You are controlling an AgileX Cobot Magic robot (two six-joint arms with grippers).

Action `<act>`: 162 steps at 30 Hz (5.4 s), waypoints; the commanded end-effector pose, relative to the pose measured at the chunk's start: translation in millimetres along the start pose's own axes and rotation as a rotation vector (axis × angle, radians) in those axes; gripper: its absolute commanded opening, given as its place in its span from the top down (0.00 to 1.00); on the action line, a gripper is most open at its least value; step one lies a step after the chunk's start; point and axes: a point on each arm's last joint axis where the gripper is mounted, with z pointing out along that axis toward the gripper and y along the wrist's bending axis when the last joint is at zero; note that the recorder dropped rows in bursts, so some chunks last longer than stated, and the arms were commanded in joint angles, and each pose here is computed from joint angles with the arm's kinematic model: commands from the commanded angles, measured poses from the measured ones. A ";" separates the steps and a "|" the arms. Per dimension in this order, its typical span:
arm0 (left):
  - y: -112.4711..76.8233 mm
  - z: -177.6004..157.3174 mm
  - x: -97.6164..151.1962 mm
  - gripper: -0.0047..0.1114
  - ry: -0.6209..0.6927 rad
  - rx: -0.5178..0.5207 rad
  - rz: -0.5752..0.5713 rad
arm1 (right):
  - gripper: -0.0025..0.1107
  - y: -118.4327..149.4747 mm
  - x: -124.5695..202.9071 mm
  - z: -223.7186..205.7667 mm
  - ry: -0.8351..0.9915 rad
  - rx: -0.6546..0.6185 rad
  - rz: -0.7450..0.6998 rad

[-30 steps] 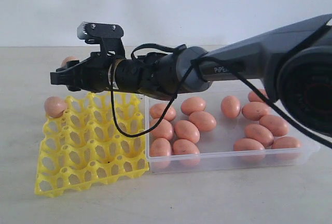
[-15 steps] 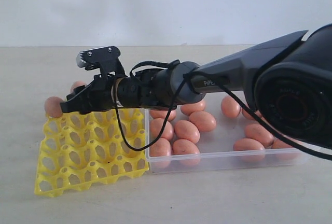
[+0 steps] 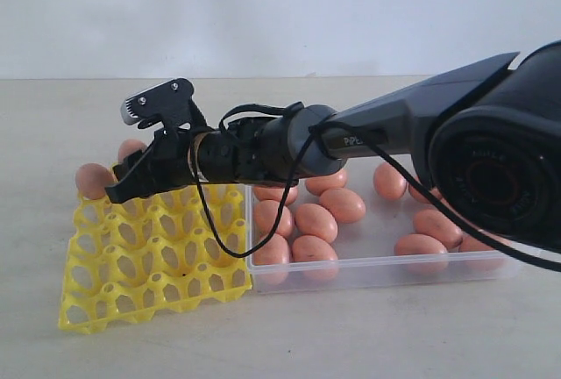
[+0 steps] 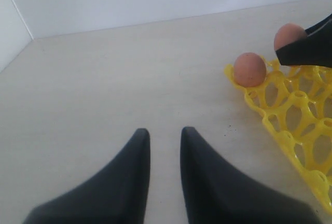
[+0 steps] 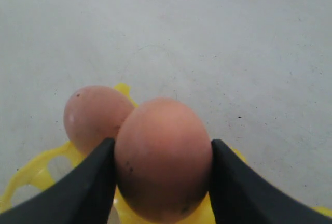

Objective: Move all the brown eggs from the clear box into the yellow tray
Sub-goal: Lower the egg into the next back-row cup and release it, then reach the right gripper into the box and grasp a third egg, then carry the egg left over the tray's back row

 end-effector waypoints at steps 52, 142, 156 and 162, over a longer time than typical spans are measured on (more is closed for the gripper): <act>-0.2 0.3 0.5 0.77 -0.005 0.000 -0.004 | 0.98 31.2 -74.1 -198.8 0.712 0.792 -0.505; -0.2 0.3 0.5 0.77 -0.005 0.000 -0.004 | 0.98 -4.9 -36.9 -42.5 -0.094 0.280 0.313; -0.2 0.3 0.5 0.77 -0.005 0.000 -0.004 | 0.98 -8.0 -12.8 -23.5 -0.065 0.242 0.267; -0.2 0.3 0.5 0.77 -0.005 0.000 -0.004 | 0.98 -8.8 -8.5 -20.7 -0.067 0.240 0.262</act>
